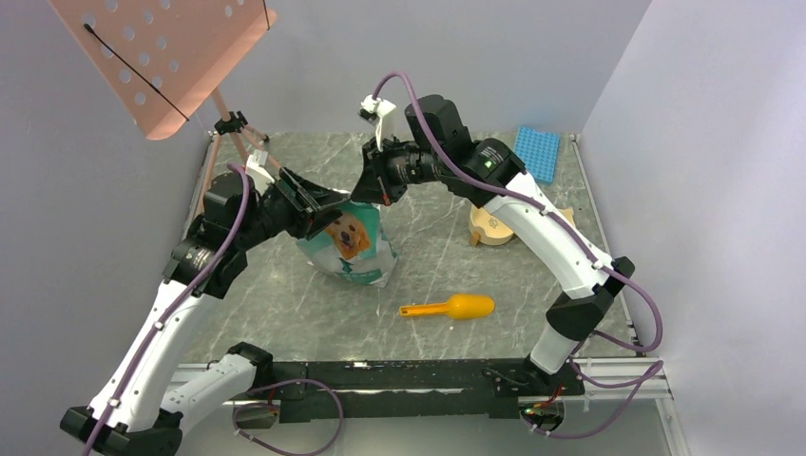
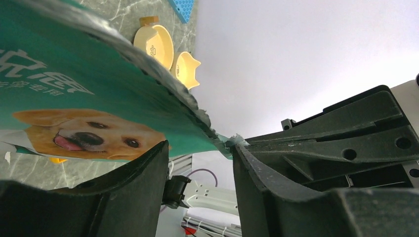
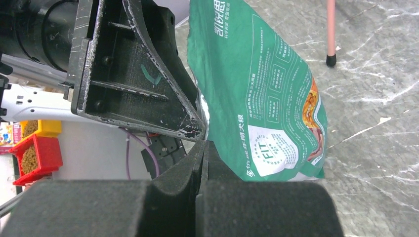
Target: Serve the pet food
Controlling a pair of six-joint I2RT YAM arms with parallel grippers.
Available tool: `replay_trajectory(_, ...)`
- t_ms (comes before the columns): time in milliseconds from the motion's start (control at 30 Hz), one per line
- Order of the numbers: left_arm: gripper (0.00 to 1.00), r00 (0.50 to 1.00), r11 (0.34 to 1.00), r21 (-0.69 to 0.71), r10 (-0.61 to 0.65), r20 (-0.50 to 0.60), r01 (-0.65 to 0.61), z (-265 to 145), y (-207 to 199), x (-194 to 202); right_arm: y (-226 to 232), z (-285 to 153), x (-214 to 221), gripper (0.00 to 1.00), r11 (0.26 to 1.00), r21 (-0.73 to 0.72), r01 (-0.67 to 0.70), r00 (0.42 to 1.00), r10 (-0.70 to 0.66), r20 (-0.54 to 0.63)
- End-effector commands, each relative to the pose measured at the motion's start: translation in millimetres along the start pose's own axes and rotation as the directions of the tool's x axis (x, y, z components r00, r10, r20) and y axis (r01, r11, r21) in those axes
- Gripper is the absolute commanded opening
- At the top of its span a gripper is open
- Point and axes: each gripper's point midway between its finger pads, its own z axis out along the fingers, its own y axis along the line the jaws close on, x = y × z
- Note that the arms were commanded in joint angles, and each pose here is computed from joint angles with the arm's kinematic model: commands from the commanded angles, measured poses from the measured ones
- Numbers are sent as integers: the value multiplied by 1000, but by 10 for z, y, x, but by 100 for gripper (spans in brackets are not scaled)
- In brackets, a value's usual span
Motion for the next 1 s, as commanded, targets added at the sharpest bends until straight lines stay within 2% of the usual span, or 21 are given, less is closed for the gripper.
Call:
replay_trajectory(0,54,999,999,-8,-38,17,38,22,-7,-29,79,-173,-131,0,1000,6,9,998,-10,63)
replay_trajectory(100,49,999,998,-33,-47,-4,47,57,71,13,49,-190,-168,0,999,31,9,996,-12,87)
replay_trajectory(267,32,998,996,-66,-60,-25,58,79,192,71,-53,-214,-194,0,995,101,4,994,-15,108)
replay_trajectory(467,26,997,994,-87,-67,-27,64,80,282,97,-49,-154,-155,0,994,111,16,995,-26,93)
replay_trajectory(633,34,998,994,-89,-59,-24,56,83,241,72,-71,-82,-75,0,975,200,94,993,-106,48)
replay_trajectory(733,40,998,995,-80,-60,-16,58,72,195,53,-106,-61,-64,5,949,277,150,987,-162,21)
replay_trajectory(800,47,998,996,-72,-55,0,55,59,153,20,-95,-49,-60,0,932,313,182,981,-194,8)
replay_trajectory(900,54,999,997,-67,-45,16,46,56,94,-30,-48,-36,-77,0,932,311,188,979,-202,15)
replay_trajectory(967,55,999,996,-70,-47,23,49,59,63,-66,6,-30,-96,0,940,295,171,981,-189,33)
